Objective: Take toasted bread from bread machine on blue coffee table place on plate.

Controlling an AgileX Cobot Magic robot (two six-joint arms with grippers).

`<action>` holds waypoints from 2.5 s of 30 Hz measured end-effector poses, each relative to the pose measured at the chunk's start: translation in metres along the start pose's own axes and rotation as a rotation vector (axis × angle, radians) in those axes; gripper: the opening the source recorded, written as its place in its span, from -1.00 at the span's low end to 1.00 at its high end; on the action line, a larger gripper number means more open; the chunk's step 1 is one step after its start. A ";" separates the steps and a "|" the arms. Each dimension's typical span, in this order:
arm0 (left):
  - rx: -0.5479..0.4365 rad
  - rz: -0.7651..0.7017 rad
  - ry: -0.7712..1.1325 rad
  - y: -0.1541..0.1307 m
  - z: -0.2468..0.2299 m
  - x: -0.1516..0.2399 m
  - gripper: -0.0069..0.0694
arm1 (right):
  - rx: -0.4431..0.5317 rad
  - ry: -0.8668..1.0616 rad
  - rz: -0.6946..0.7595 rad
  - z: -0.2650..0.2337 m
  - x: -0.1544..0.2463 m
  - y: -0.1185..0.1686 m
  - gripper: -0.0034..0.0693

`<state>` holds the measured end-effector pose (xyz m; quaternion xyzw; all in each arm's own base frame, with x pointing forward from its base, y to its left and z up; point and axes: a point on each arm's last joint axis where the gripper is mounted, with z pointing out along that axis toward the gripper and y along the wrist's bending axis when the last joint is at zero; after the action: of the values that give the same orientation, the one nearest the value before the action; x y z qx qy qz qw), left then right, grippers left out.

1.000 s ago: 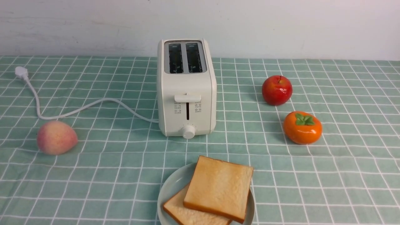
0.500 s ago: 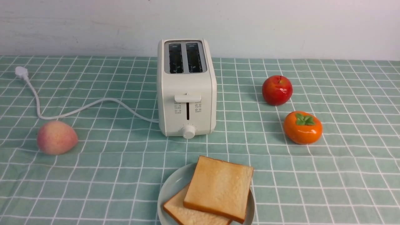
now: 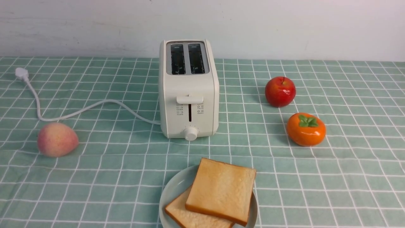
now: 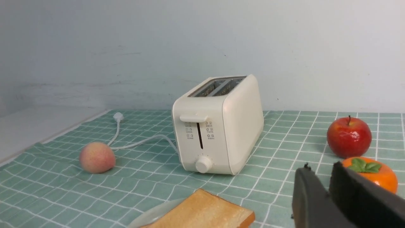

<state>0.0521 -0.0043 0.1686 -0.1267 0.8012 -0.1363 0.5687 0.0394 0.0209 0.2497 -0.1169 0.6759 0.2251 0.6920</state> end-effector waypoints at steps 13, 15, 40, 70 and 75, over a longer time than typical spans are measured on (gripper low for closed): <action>-0.001 0.000 0.002 0.000 0.000 0.000 -0.58 | 0.498 0.280 0.000 -0.002 0.071 -0.035 -0.56; -0.001 0.000 0.003 0.000 0.000 0.000 -0.58 | 0.516 0.279 0.003 -0.002 0.071 -0.035 -0.56; -0.001 0.000 0.003 0.000 0.000 0.000 -0.53 | 0.530 0.280 0.005 -0.003 0.071 -0.036 -0.50; -0.001 0.000 0.003 0.000 0.000 0.000 -0.47 | 0.530 0.280 0.005 -0.003 0.071 -0.036 -0.41; -0.001 0.000 0.003 0.000 0.000 0.000 -0.45 | 0.530 0.280 0.005 -0.003 0.071 -0.036 -0.41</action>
<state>0.0520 -0.0042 0.1684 -0.1268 0.8021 -0.1360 0.5676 0.0526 -0.0010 0.1745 0.0397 0.8001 0.0241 0.5980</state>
